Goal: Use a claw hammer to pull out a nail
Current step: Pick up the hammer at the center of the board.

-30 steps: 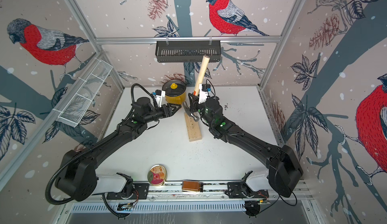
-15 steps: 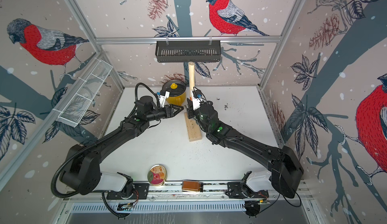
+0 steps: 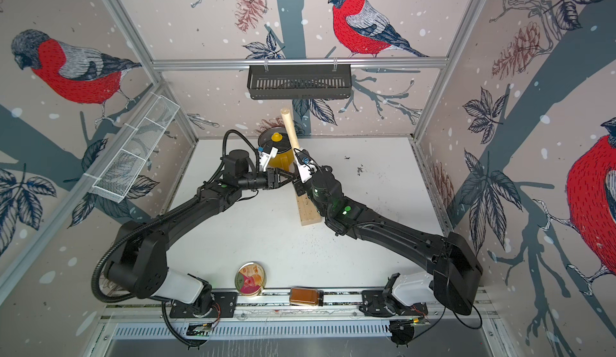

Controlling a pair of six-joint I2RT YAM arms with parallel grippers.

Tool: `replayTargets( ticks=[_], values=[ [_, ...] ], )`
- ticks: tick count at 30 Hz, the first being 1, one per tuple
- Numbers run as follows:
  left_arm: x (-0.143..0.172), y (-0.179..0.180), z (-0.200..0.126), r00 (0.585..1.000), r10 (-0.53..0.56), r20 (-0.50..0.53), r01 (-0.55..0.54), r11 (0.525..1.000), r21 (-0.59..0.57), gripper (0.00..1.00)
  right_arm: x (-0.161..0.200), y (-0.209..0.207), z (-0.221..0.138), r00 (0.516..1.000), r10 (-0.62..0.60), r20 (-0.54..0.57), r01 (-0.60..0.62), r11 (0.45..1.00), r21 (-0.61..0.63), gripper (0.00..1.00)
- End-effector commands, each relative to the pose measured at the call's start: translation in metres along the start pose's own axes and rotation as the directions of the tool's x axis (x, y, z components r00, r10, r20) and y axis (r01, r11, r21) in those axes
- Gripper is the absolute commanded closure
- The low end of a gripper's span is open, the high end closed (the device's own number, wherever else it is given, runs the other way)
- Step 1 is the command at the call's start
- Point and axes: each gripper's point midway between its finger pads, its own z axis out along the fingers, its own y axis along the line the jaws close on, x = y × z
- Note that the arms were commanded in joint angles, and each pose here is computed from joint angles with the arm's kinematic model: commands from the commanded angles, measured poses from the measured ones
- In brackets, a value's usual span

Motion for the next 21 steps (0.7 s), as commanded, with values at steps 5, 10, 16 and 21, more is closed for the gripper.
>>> replayTargets(
  ticks=[5, 10, 16, 21],
  values=[
    [0.005, -0.005, 0.001, 0.997, 0.038, -0.061, -0.037, 0.999, 0.021, 0.54, -0.027, 0.008, -0.002, 0.996, -0.019, 0.09, 0.021, 1.0, -0.022, 1.0],
    [0.009, -0.003, 0.004, 0.995, 0.033, -0.091, -0.029, 0.999, 0.036, 0.58, -0.03, 0.013, -0.002, 0.995, -0.021, 0.096, 0.025, 0.999, -0.04, 1.0],
    [0.011, -0.001, 0.007, 0.993, 0.043, -0.108, -0.038, 0.998, 0.046, 0.64, -0.03, 0.018, -0.001, 0.995, -0.036, 0.092, 0.041, 0.998, -0.056, 1.0],
    [0.012, 0.0, 0.008, 0.993, 0.044, -0.11, -0.038, 0.998, 0.053, 0.69, -0.029, 0.023, 0.002, 0.995, -0.047, 0.086, 0.052, 0.996, -0.066, 1.0]
  ],
)
